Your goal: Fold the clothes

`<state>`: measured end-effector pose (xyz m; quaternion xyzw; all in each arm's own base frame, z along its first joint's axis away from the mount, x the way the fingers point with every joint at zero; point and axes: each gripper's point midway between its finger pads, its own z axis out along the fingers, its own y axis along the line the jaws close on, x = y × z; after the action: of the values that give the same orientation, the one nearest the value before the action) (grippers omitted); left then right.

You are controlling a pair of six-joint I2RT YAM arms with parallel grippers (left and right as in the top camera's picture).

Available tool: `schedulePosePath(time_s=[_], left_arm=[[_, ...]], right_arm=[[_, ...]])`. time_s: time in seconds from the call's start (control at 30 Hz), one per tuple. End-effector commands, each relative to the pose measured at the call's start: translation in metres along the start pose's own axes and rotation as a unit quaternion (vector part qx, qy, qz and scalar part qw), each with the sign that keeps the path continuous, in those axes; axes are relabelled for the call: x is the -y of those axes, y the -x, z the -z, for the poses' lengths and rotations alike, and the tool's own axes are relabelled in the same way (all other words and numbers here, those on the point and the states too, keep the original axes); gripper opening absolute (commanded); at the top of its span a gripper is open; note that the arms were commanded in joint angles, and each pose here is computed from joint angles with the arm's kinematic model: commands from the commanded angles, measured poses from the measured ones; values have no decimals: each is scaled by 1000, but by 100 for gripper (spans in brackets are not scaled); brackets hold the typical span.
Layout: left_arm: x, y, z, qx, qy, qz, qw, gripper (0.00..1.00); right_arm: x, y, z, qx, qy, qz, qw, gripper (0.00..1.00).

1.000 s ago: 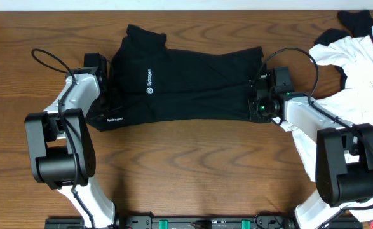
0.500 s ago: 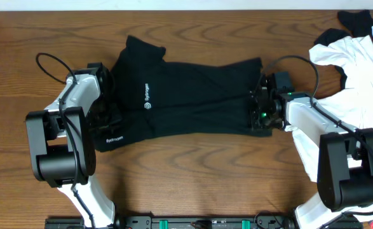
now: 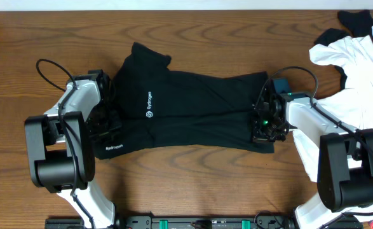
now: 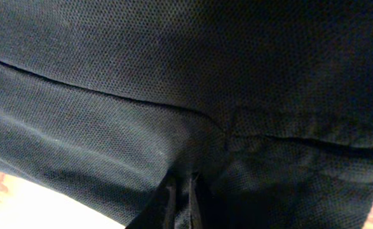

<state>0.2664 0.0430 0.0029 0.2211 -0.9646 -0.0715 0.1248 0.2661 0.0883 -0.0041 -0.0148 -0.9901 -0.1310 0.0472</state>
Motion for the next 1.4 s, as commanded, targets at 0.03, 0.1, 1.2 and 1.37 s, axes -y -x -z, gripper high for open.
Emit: schedulePosePath(time_s=[0.03, 0.1, 1.2, 1.37], left_arm=[[-2, 7, 47, 66, -34, 8, 997, 43], [-4, 12, 82, 124, -57, 14, 991, 66], [102, 204, 170, 368, -207, -121, 898, 99], [112, 214, 134, 348, -195, -150, 905, 99]], right_arm=[[-3, 33, 37, 67, -29, 10, 997, 12], [-18, 52, 74, 122, -19, 23, 992, 17], [-46, 82, 161, 240, -4, 68, 969, 73], [-46, 82, 161, 240, -4, 67, 968, 72]])
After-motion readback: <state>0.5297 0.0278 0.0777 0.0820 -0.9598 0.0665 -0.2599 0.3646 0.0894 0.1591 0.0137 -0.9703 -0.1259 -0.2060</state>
